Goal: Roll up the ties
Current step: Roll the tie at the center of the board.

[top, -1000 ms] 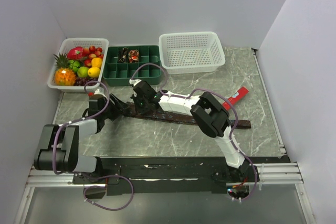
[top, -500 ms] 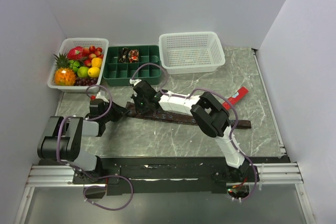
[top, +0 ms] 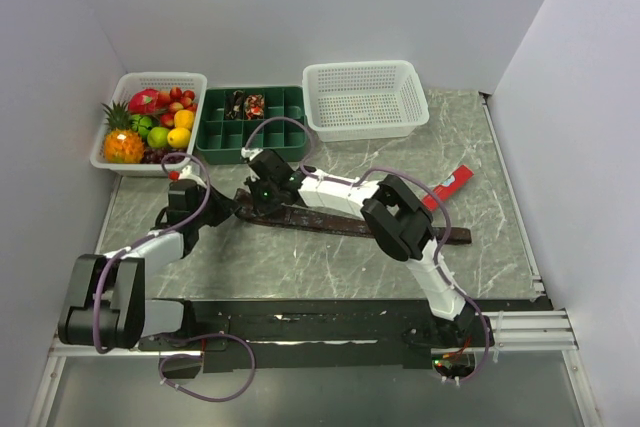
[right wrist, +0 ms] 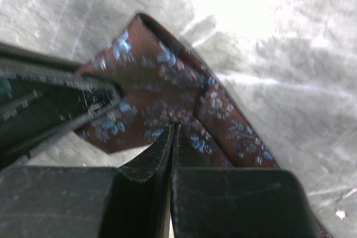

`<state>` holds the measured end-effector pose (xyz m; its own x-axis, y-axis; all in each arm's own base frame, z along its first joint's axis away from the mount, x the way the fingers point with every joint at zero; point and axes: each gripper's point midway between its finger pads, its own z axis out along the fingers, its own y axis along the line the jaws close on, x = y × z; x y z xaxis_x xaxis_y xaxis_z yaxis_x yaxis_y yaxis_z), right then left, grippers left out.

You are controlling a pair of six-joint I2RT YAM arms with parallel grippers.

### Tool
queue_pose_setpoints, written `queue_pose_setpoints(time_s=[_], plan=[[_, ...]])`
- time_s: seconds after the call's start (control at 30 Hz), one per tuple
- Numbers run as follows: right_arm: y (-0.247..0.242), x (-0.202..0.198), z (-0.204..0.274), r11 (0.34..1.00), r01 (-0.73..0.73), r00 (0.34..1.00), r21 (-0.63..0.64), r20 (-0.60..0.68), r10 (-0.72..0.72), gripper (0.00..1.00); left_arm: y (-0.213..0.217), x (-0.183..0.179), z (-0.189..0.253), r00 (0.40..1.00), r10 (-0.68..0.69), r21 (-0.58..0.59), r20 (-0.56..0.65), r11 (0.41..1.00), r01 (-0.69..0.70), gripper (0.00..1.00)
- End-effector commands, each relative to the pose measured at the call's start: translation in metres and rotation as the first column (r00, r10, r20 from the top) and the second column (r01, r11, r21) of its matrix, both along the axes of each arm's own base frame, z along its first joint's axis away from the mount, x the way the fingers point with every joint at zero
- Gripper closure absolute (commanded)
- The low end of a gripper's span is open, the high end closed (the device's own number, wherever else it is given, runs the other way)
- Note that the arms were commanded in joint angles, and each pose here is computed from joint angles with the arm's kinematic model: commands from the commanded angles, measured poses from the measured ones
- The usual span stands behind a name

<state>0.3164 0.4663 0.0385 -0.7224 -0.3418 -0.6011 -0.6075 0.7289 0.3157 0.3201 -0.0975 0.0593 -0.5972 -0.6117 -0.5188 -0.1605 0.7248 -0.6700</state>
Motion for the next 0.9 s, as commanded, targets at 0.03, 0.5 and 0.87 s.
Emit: queue_pose_setpoints(time_s=[0.03, 0.5, 0.87], plan=[[0.014, 0.014, 0.011, 1.000, -0.012, 1.000, 0.023, 0.027, 0.011, 1.00, 0.009, 0.009, 0.019, 0.999, 0.035, 0.134, 0.015, 0.990, -0.036, 0.99], [0.029, 0.017, 0.000, 0.997, -0.005, 1.000, 0.080, -0.007, 0.005, 1.00, -0.009, 0.012, 0.033, 1.000, -0.014, 0.181, 0.025, 0.984, 0.009, 0.99], [0.034, 0.004, -0.011, 0.985, -0.031, 0.997, 0.172, -0.062, 0.042, 1.00, -0.036, 0.010, 0.026, 0.997, -0.077, 0.216, 0.011, 0.974, 0.073, 0.99]])
